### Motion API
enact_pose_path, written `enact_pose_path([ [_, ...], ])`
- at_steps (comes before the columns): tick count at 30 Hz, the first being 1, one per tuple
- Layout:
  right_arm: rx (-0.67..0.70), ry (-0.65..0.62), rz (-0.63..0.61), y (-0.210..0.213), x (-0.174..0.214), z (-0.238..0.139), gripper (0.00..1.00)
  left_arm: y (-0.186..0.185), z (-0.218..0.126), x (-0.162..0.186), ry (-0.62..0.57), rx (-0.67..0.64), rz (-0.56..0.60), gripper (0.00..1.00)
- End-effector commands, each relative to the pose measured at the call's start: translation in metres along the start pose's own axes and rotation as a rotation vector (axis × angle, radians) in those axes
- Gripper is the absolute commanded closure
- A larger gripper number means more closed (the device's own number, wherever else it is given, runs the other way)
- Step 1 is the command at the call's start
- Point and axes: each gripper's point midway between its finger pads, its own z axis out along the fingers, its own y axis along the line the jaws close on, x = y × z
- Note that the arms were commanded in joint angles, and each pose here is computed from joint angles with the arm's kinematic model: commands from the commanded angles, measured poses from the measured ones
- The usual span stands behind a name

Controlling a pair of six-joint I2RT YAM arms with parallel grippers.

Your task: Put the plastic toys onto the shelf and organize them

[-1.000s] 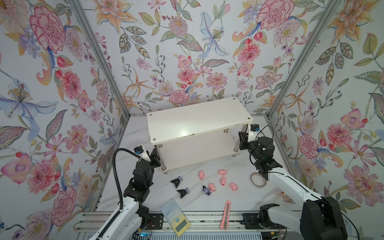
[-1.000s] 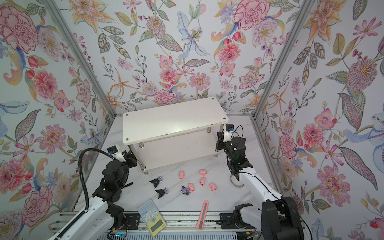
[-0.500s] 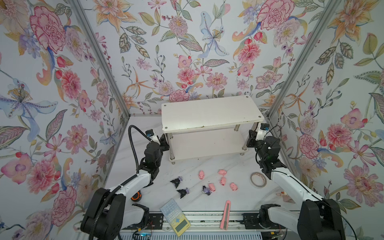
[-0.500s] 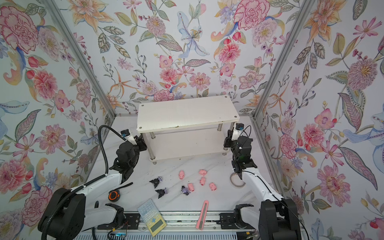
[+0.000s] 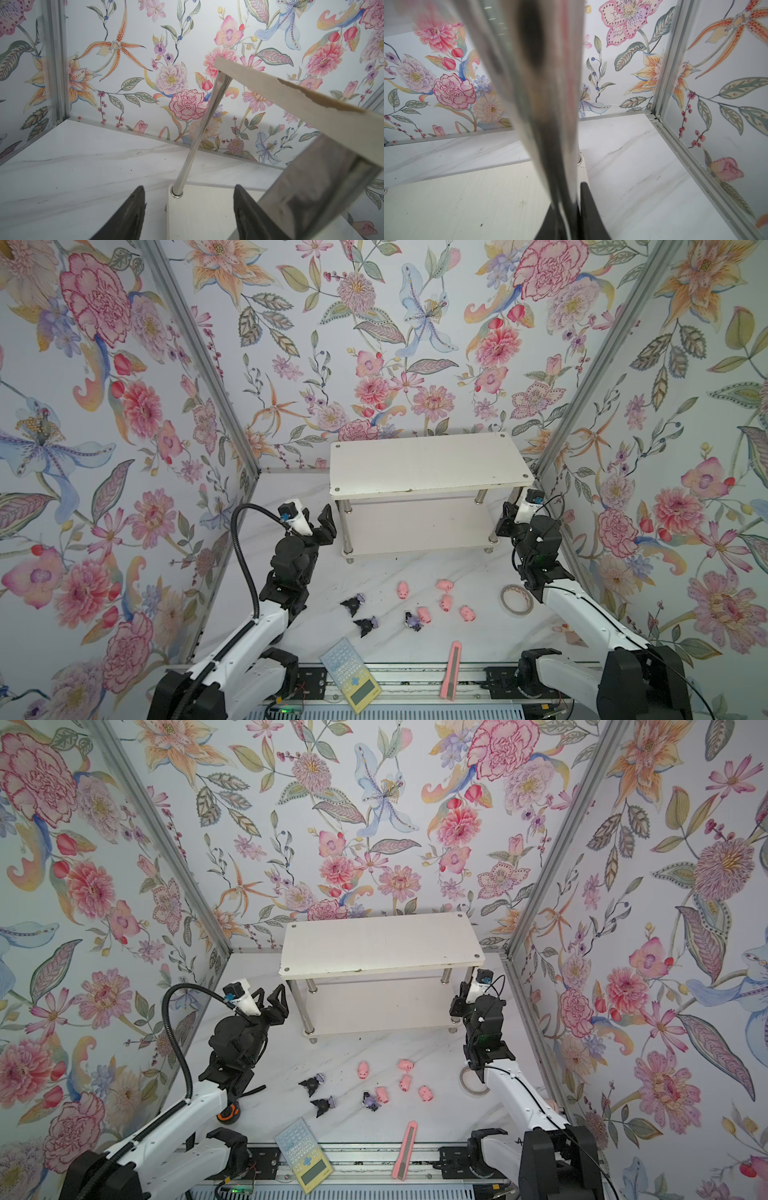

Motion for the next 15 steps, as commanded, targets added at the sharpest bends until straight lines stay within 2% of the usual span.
enact_pose_path([
  [1,-0.029,0.030,0.133,0.011,0.006,0.001,0.87,-0.005,-0.014,0.025,0.092,0.047,0.044,0.30],
  [5,-0.037,0.035,0.129,0.016,0.007,0.002,0.87,-0.025,-0.013,0.035,0.133,0.123,0.077,0.29],
  [9,-0.033,0.053,0.103,0.018,0.006,0.004,0.87,-0.044,-0.003,0.045,0.151,0.185,0.085,0.35],
  [15,-0.017,0.061,0.074,0.016,0.006,0.006,0.87,-0.054,0.018,0.041,0.133,0.181,0.111,0.40],
])
